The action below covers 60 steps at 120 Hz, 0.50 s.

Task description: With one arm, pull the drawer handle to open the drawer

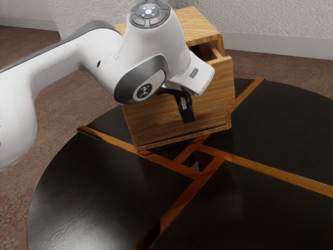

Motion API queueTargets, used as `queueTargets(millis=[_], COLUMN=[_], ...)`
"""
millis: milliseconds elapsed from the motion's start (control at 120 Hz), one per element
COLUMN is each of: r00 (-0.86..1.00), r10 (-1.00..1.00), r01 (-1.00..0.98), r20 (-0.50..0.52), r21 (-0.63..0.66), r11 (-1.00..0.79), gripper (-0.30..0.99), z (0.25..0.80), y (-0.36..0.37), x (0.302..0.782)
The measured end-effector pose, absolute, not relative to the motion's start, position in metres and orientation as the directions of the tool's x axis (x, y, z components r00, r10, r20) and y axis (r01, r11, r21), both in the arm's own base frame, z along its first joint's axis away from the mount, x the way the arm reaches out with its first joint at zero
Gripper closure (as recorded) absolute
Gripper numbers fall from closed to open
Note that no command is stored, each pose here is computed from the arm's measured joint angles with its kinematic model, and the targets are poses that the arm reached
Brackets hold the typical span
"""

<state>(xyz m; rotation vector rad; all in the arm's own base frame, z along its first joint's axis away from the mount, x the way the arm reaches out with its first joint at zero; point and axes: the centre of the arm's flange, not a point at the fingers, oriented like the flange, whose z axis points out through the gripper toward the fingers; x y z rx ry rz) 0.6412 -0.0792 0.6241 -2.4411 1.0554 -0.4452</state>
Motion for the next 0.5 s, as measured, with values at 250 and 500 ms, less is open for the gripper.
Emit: queueTargets(millis=[250, 500], r00=[0.665, 0.658], r10=[-0.738, -0.742], r01=[-0.600, -0.598], r20=[0.120, 0.129], r21=[-0.503, -0.510], r11=[-0.622, -0.619], gripper=[0.03, 0.05], z=[0.621, 0.627], y=[-0.091, -0.109], x=[0.625, 0.605])
